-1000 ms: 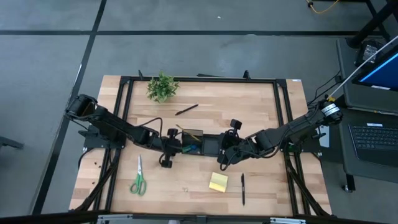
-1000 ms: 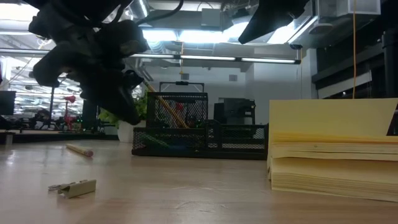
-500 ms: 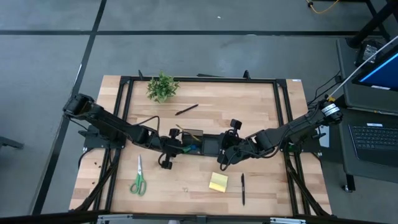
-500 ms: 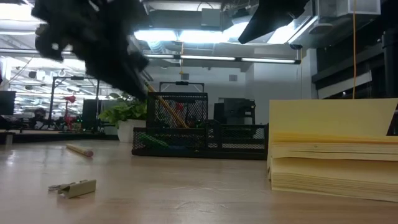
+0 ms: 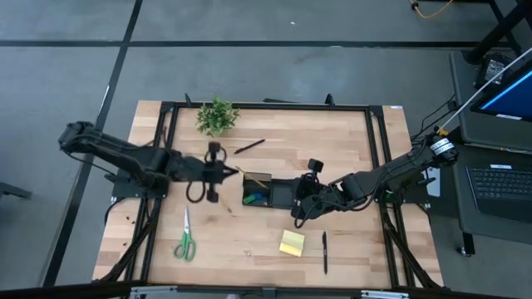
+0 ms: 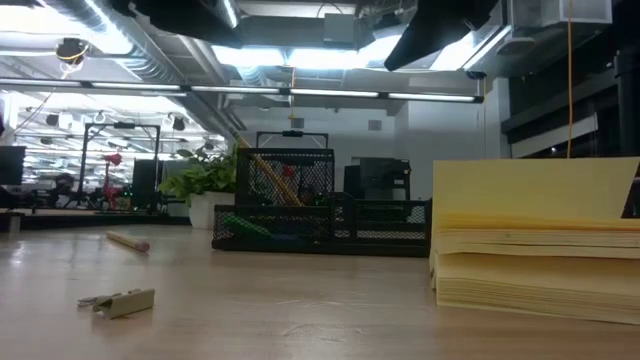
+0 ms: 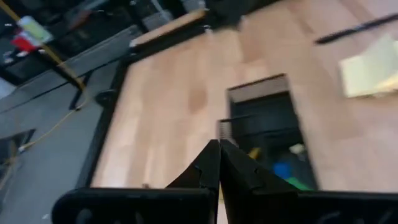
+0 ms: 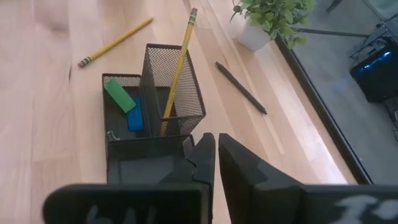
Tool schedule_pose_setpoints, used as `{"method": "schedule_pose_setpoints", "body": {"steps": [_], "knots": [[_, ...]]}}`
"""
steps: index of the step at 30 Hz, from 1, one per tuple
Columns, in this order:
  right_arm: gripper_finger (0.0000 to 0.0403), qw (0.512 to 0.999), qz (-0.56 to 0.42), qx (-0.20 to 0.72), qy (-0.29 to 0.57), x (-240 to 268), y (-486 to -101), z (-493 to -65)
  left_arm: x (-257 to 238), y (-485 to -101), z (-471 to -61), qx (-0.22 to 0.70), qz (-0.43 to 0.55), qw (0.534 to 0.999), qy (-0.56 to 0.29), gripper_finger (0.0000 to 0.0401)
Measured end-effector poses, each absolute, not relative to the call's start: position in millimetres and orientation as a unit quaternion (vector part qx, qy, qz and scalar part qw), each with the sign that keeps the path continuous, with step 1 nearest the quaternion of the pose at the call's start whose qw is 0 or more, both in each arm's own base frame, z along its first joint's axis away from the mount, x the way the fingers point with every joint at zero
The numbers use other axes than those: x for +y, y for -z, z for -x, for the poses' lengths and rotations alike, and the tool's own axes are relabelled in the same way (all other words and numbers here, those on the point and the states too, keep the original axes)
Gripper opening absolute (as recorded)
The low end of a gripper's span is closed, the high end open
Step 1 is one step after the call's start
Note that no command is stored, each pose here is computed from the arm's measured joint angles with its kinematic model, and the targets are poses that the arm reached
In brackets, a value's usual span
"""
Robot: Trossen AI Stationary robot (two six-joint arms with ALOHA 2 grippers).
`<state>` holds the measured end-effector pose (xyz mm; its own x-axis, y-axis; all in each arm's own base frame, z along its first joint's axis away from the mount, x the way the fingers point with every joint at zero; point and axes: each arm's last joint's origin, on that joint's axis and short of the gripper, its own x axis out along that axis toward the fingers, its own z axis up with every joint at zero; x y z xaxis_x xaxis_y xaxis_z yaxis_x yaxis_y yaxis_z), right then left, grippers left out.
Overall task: Pick and place office supplies into organizer
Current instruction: Put the top black pen into the black desk organizer
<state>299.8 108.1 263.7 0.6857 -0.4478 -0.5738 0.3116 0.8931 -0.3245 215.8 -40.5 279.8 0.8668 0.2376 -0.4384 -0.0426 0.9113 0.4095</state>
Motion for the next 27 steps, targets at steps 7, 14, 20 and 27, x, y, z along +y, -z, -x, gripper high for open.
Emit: {"method": "schedule_pose_setpoints", "body": {"steps": [7,14,20,27], "knots": [[0.0026,0.904,0.113,0.344,0.226,95.8,-249.7,-300.3,1.8,-277.8,-219.0,0.277,-0.191,0.936,-0.105,0.0001],[0.0025,0.901,0.098,0.34,0.249,78.5,-241.7,-304.1,45.4,-263.9,-224.2,0.33,-0.185,0.915,-0.143,0.0001],[0.0006,0.899,0.095,0.342,0.255,73.1,-241.3,-305.3,83.2,-247.8,-225.9,0.36,-0.133,0.916,-0.113,0.0001],[0.0017,0.896,0.102,0.346,0.258,68.4,-241.2,-306.5,116.3,-237.5,-242.3,0.444,-0.094,0.882,-0.129,0.0001]]}}
